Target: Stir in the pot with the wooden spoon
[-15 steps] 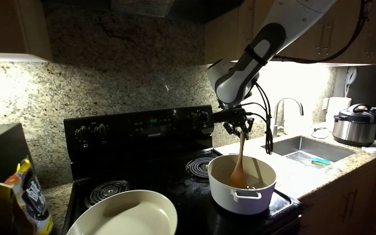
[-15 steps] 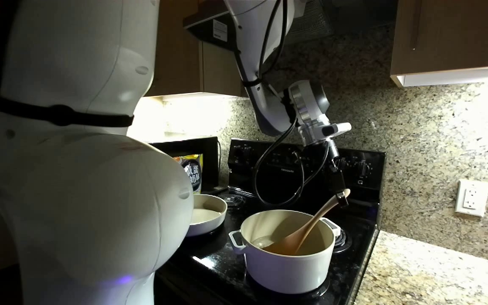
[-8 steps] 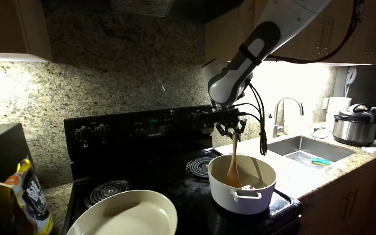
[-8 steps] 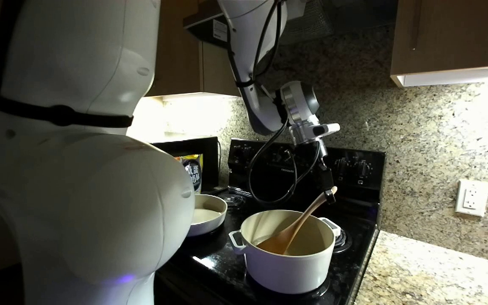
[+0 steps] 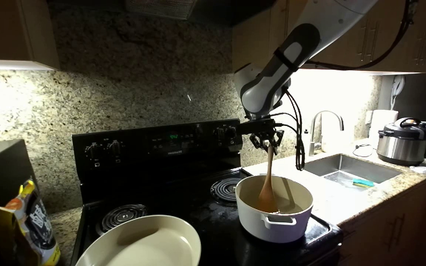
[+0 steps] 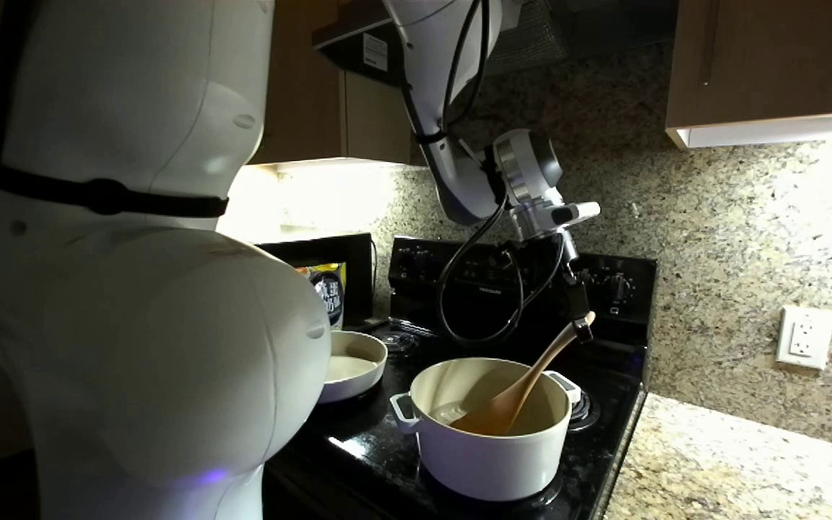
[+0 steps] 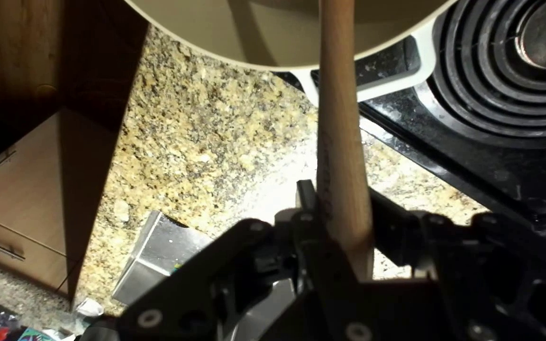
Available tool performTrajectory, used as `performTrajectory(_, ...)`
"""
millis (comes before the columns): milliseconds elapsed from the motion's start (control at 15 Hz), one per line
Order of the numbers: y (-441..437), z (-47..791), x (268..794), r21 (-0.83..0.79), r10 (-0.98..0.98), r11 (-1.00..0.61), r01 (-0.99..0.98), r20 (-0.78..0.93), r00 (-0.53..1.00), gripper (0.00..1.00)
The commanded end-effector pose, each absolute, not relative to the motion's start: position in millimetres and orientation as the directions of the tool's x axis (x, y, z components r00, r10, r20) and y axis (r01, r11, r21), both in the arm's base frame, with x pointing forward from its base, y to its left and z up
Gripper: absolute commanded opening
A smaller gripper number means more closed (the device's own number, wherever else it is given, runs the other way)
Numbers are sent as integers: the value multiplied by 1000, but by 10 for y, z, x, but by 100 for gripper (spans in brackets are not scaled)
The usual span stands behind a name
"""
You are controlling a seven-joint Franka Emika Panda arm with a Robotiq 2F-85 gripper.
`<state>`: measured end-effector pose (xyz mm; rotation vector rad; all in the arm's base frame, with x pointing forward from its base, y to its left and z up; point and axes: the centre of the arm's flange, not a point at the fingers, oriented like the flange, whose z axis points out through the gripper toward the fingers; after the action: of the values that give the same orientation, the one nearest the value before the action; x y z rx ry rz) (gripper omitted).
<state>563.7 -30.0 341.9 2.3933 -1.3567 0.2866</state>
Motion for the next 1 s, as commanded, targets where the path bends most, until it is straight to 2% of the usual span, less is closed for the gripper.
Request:
performTrajectory(0,-438,3440,5532,210,-808,-437,-874,336,485,8)
performTrajectory(467,-487,3276,5393,222,-830,-420,-880,296,472,8)
performTrajectory(933,-263,3225,5460,216,-817,-470,-856,262,514,8)
